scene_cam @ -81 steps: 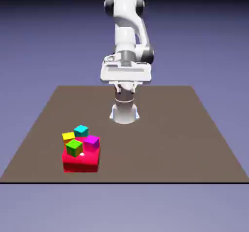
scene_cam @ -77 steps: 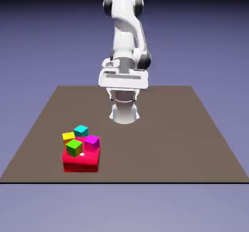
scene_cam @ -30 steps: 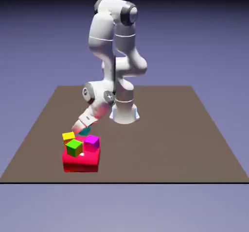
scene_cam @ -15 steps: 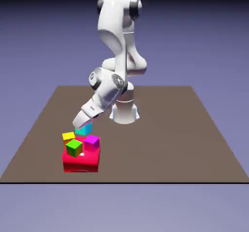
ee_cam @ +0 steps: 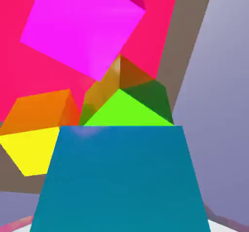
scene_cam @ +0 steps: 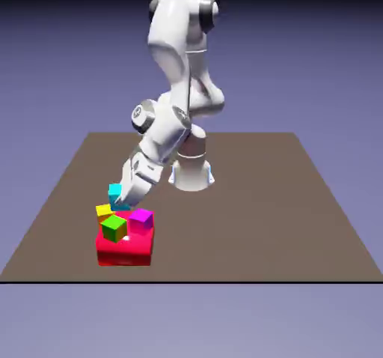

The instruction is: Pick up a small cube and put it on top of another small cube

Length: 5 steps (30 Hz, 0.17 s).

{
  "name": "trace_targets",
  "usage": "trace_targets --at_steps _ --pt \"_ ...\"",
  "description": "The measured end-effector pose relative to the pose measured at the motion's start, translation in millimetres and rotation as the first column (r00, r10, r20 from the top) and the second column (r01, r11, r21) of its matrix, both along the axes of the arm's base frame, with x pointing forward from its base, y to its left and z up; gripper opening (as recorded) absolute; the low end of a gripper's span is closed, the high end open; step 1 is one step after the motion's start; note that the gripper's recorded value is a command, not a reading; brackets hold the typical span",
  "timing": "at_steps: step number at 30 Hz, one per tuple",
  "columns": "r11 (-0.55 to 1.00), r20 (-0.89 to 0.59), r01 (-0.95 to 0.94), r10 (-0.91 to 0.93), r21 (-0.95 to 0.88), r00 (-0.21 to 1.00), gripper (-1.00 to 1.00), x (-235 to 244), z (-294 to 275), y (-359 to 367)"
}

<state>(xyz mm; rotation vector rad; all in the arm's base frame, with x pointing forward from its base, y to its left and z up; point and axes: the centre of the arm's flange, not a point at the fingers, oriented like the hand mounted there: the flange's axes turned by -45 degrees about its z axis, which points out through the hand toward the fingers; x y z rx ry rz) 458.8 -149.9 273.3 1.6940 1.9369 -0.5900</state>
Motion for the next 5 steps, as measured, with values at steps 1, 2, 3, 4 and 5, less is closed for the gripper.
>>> trace_targets --at_steps 1,2,3,4,5 --pt "1.000 -0.001 -0.002 0.002 0.001 1.000 -1.00 0.3 -10.2 -4.4" --pt "1.000 -0.002 -0.003 0.003 0.003 1.000 1.00 0.0 -19.5 -9.0" --pt "1.000 -0.001 -0.003 0.003 0.003 1.000 1.00 0.1 -19.5 -9.0" --pt "1.000 -0.001 -0.003 0.003 0.003 1.000 1.00 0.1 -19.5 -9.0" --pt "1.000 0.000 -0.003 0.003 0.001 1.000 1.00 0.4 -9.2 -3.8"
